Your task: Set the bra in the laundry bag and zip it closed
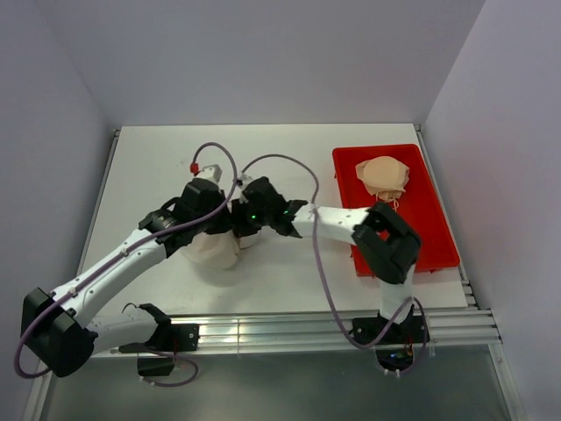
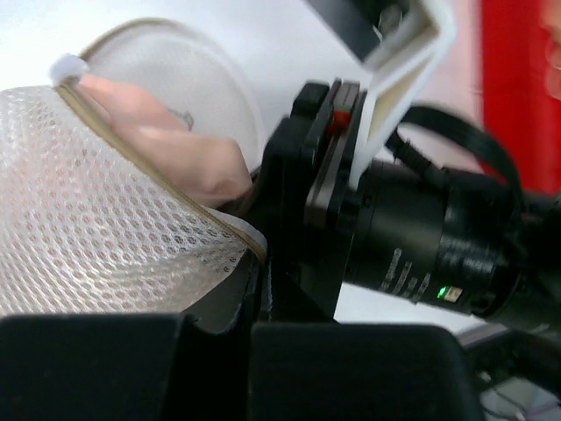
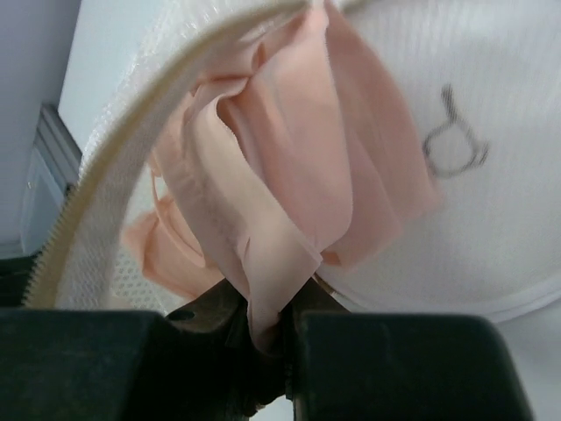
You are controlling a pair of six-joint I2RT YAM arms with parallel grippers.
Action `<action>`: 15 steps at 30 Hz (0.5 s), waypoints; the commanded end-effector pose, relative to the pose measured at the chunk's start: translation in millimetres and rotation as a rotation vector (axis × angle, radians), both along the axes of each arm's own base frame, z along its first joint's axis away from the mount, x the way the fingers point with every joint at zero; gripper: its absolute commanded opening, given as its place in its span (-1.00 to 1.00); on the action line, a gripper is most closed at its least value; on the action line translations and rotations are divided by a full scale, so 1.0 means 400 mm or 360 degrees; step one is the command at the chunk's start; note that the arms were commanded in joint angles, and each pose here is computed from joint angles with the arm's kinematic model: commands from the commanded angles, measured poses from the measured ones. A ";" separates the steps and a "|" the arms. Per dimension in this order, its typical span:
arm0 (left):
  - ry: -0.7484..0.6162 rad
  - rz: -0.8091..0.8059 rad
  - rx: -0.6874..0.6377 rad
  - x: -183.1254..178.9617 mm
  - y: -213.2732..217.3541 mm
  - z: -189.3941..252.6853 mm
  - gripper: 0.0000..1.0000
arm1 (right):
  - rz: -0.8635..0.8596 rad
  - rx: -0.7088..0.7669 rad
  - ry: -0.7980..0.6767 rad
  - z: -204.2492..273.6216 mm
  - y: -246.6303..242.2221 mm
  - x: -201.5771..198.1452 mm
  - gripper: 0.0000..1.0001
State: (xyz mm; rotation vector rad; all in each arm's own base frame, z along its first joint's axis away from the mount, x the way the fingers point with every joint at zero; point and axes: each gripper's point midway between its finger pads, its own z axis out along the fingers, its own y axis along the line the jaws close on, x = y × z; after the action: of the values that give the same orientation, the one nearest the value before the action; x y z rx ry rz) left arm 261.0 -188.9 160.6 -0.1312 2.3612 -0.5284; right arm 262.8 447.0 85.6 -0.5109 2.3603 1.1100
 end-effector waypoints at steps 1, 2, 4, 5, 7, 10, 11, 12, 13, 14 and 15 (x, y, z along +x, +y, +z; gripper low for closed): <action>-0.0296 -0.0312 -0.0307 0.004 -0.200 0.210 -1.00 | -0.0193 0.0110 -0.0199 0.197 -0.086 0.041 -1.00; -0.0312 -0.0342 -0.0321 0.000 -0.223 0.226 -1.00 | -0.0276 0.0065 -0.0231 0.202 -0.119 0.053 -1.00; -0.0347 -0.0425 -0.0377 -0.003 -0.278 0.267 -1.00 | -0.0389 -0.0032 -0.0240 0.194 -0.188 0.053 -1.00; -0.0353 -0.0475 -0.0395 -0.019 -0.305 0.279 -1.00 | -0.0449 -0.0040 -0.0268 0.235 -0.231 0.043 -1.00; -0.0382 -0.0527 -0.0432 -0.028 -0.340 0.304 -1.00 | -0.0578 -0.0052 -0.0324 0.274 -0.302 0.032 -1.00; -0.0419 -0.0599 -0.0538 -0.057 -0.374 0.324 -1.00 | -0.0563 -0.0045 -0.0286 0.273 -0.332 -0.009 -1.00; -0.0414 -0.0613 -0.0580 -0.066 -0.380 0.314 -1.00 | -0.0559 -0.0016 -0.0288 0.282 -0.333 -0.016 -1.00; -0.0425 -0.0617 -0.0608 -0.073 -0.375 0.319 -1.00 | -0.0547 -0.0013 -0.0263 0.265 -0.331 -0.025 -1.00; -0.0422 -0.0617 -0.0619 -0.077 -0.374 0.312 -0.99 | -0.0505 0.0015 -0.0237 0.256 -0.312 -0.031 -1.00; -0.0401 -0.0611 -0.0627 -0.082 -0.371 0.299 -1.00 | -0.0500 0.0008 -0.0213 0.240 -0.306 -0.032 -1.00; -0.0376 -0.0602 -0.0605 -0.089 -0.360 0.267 -1.00 | -0.0496 0.0005 -0.0190 0.224 -0.297 -0.031 -1.00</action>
State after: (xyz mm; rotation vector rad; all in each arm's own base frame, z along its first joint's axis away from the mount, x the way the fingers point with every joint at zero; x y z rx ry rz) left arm 237.0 -322.7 256.6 0.1975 2.0984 -0.9732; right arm 258.0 310.0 189.4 -0.1793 2.2119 0.8452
